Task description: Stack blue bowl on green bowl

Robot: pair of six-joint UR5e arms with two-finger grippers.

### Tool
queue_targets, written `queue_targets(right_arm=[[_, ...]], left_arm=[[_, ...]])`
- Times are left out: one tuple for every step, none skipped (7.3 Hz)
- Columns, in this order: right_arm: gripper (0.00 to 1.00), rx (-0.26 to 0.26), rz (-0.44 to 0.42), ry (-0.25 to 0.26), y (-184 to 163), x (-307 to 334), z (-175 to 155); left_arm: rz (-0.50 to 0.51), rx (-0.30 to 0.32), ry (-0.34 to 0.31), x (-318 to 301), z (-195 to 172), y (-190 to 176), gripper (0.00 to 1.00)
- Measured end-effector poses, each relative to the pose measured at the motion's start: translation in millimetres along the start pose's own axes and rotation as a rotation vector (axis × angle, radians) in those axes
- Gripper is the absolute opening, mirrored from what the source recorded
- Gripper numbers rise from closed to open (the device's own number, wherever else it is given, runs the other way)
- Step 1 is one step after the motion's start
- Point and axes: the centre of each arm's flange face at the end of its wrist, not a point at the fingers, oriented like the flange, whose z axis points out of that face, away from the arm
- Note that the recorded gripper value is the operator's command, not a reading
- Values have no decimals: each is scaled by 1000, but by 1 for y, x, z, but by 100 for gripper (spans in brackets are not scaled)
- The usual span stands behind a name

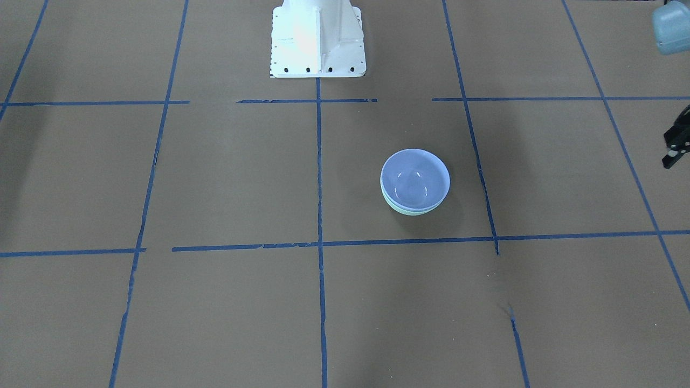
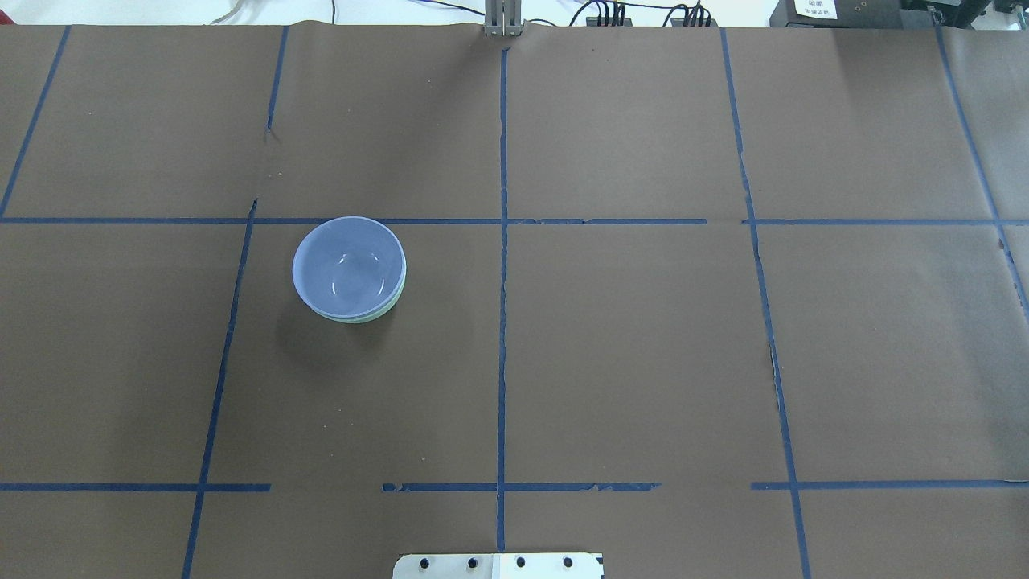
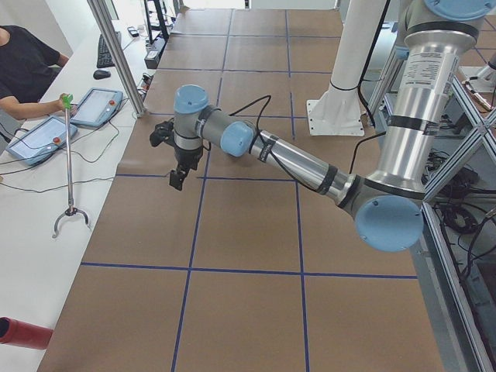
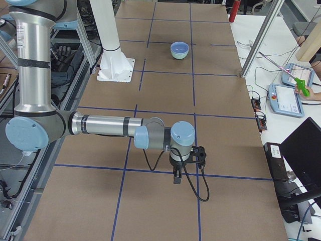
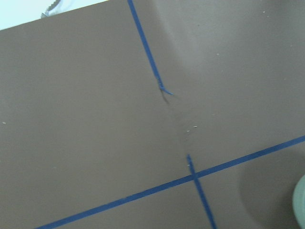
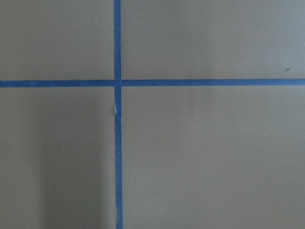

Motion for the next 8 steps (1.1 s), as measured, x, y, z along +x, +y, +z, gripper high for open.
queue_targets(right_arm=[[100,0,0,0,0,0,0],[100,0,0,0,0,0,0],[100,0,0,0,0,0,0],[100,0,0,1,0,0,0],[100,0,0,1,0,0,0],[100,0,0,0,0,0,0],[100,0,0,0,0,0,0],[100,0,0,0,0,0,0]], left_arm=[[-19,-29,5,-48,2,42,100],[-71,-72,10,-89,15,82,100],[-136,-125,18,-121,36,124,100],[-185,-169,26,-140,54,160,100],[-212,-190,30,-147,63,176,100],[-223,-200,32,-150,66,182,100],[-228,-204,32,-151,67,182,100],[-229,-204,32,-151,67,179,100]])
